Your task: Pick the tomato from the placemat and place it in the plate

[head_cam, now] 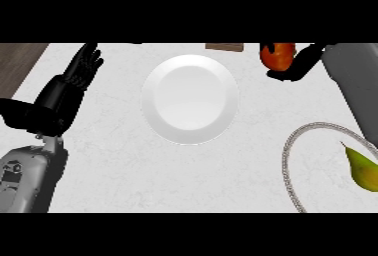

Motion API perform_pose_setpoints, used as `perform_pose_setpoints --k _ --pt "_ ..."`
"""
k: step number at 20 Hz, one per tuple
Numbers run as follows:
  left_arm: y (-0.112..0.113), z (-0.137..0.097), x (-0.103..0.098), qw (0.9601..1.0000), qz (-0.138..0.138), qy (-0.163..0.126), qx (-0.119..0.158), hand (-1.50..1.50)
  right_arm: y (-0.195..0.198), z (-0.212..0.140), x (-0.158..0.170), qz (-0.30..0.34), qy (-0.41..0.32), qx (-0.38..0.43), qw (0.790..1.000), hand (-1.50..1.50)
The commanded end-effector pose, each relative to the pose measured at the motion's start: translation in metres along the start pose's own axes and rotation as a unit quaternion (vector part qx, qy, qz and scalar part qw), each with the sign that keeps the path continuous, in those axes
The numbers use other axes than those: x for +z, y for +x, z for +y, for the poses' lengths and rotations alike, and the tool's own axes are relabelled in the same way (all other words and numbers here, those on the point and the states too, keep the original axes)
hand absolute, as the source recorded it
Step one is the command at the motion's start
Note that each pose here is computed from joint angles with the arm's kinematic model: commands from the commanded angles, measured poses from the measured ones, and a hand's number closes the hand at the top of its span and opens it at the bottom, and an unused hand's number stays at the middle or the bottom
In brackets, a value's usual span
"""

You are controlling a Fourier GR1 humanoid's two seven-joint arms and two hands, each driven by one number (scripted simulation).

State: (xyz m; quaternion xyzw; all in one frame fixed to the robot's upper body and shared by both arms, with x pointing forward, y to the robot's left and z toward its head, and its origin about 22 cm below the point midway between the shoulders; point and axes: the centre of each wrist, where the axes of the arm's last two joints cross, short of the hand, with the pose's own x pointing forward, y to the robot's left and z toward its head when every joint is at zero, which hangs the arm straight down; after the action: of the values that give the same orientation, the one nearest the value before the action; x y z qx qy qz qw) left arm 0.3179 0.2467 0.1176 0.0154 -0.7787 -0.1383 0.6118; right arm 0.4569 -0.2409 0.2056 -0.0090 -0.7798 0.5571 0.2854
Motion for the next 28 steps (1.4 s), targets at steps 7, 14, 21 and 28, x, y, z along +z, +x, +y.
perform_pose_setpoints --k 7,14,21,28 --pt "-0.008 0.011 0.009 0.9997 0.019 0.014 -0.006 0.0 0.021 0.048 -0.095 -0.089 0.094 -0.111 0.985 1.5" --pt "-0.015 0.004 0.012 0.9993 0.015 0.033 0.002 0.0 0.023 0.118 -0.12 -0.082 0.121 -0.103 0.984 1.5" --pt "-0.004 0.007 0.024 0.9996 0.01 0.025 -0.005 0.0 0.039 0.164 -0.142 -0.079 0.136 -0.051 0.986 1.5" --pt "-0.013 0.001 -0.003 0.9999 0.007 0.012 -0.004 0.0 0.037 0.174 -0.138 -0.011 0.16 -0.098 0.982 -1.5"
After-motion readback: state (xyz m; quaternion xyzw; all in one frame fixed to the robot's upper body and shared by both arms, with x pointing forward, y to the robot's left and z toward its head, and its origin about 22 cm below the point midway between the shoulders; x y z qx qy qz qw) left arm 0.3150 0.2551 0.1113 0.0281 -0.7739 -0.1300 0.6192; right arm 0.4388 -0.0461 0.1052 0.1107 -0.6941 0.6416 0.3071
